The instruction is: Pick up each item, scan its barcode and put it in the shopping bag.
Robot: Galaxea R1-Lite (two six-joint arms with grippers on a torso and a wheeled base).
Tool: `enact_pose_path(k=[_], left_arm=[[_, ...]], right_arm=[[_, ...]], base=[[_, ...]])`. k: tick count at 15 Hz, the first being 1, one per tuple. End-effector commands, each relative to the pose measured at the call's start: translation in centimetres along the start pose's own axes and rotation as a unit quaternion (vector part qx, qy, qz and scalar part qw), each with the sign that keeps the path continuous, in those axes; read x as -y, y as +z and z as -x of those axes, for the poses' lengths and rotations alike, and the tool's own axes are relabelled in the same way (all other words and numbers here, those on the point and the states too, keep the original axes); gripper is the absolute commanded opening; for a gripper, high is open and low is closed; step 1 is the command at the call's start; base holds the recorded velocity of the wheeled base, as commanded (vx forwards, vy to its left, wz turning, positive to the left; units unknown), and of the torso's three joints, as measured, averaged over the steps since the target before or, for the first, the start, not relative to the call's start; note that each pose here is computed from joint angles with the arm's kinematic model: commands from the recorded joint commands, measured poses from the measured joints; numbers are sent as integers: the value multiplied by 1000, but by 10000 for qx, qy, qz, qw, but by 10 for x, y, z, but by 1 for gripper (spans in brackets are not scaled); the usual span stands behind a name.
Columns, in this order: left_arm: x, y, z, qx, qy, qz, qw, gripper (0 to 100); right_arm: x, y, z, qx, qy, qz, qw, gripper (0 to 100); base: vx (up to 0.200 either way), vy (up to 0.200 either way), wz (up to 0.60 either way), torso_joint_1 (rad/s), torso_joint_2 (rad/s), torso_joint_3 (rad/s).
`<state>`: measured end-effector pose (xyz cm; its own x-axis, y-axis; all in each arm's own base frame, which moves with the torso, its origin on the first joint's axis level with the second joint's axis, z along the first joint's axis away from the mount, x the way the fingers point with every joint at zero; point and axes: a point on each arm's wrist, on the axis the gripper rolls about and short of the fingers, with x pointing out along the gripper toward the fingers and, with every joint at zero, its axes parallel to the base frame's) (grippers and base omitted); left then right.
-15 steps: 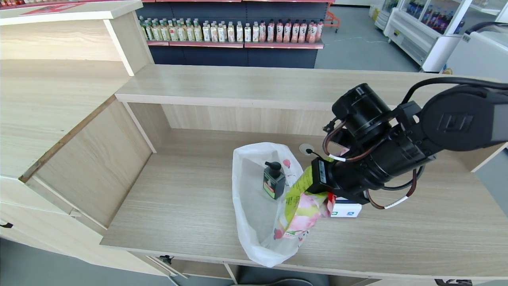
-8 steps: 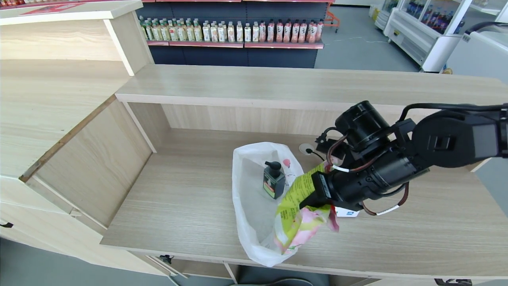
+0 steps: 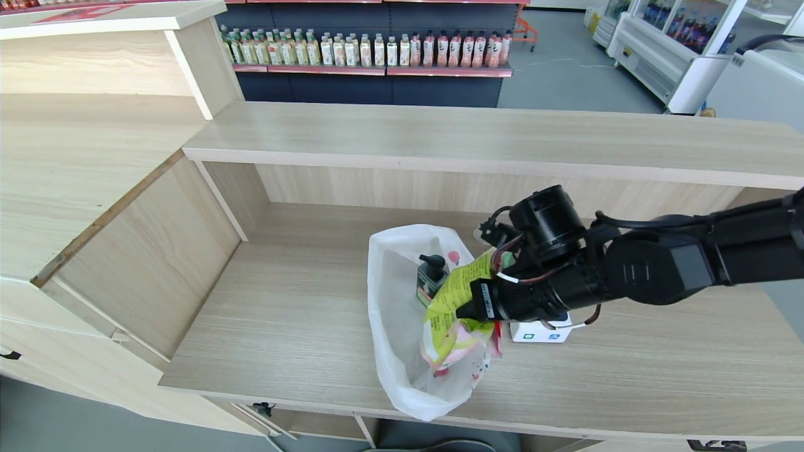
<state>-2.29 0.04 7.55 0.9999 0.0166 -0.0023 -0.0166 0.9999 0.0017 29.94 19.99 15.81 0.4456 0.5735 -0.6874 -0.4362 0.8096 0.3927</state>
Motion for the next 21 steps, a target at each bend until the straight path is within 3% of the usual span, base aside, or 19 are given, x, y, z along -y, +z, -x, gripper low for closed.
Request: enact_pose_path(k=[1, 6, 8, 13, 14, 18, 21], left_arm=[[0, 0, 0, 4, 1, 1, 10000, 100], [0, 0, 0, 4, 1, 1, 10000, 100], [0, 0, 0, 4, 1, 1, 10000, 100], [0, 0, 0, 4, 1, 1, 10000, 100], [0, 0, 0, 4, 1, 1, 10000, 100], [0, 0, 0, 4, 1, 1, 10000, 100], [0, 0, 0, 4, 1, 1, 10000, 100]], right_arm=[[0, -9, -23, -251, -17, 9, 9997, 0], [1, -4, -53, 255, -86, 188, 9995, 0], [-2, -10, -65, 283, -402, 288, 9984, 0], [-4, -11, -66, 284, -395, 340, 9982, 0], [-4, -10, -65, 317, -375, 339, 9982, 100], [-13, 1, -49, 924, 56, 425, 9948, 100], [-19, 9, -11, 1243, 495, 478, 9899, 100]], base=[[0, 0, 0, 0, 0, 0], [0, 0, 0, 0, 0, 0], [0, 0, 0, 0, 0, 0], [0, 0, 0, 0, 0, 0], [0, 0, 0, 0, 0, 0], [0, 0, 0, 0, 0, 0], [0, 0, 0, 0, 0, 0]])
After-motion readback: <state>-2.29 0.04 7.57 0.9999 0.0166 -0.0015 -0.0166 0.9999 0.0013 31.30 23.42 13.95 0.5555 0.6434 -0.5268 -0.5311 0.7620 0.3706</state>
